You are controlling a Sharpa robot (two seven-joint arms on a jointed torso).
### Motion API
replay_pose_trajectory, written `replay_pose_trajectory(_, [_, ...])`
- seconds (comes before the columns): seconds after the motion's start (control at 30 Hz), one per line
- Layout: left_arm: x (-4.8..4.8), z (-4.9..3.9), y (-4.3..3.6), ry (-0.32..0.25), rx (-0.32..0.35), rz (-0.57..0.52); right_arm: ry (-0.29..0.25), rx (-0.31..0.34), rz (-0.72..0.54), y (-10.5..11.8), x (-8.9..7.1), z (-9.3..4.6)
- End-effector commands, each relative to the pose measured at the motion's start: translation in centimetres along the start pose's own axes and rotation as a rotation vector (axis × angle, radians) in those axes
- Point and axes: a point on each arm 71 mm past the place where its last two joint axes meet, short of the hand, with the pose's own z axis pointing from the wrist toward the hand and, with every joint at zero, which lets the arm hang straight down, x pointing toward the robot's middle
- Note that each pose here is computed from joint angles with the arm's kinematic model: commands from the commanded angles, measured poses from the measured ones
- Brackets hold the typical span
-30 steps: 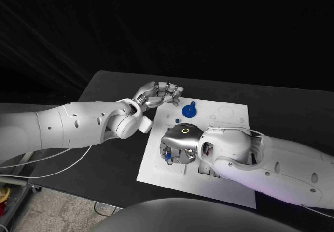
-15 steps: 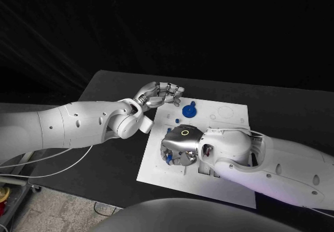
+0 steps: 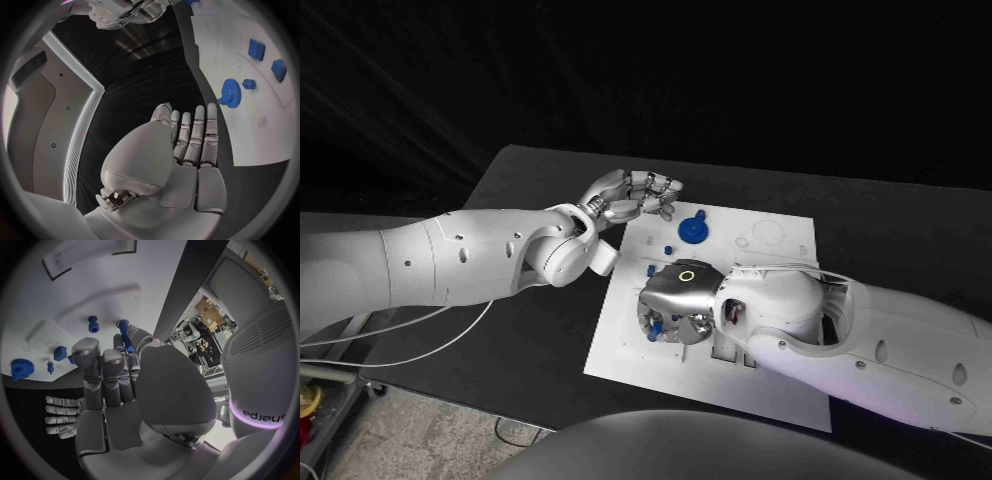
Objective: Assemble the parts on the task board
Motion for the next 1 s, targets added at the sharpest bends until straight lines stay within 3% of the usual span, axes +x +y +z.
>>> replay_pose_trajectory(0.03, [0.26, 0.06, -0.01, 0.017, 0.003, -0.020, 0.021, 0.000, -0.024, -0.02, 0.17, -0.01])
replay_pose_trajectory(1.0, [0.34, 0.13, 0.13, 0.024, -0.007, -0.028, -0.011, -0.016, -0.011, 0.30, 0.73, 0.50])
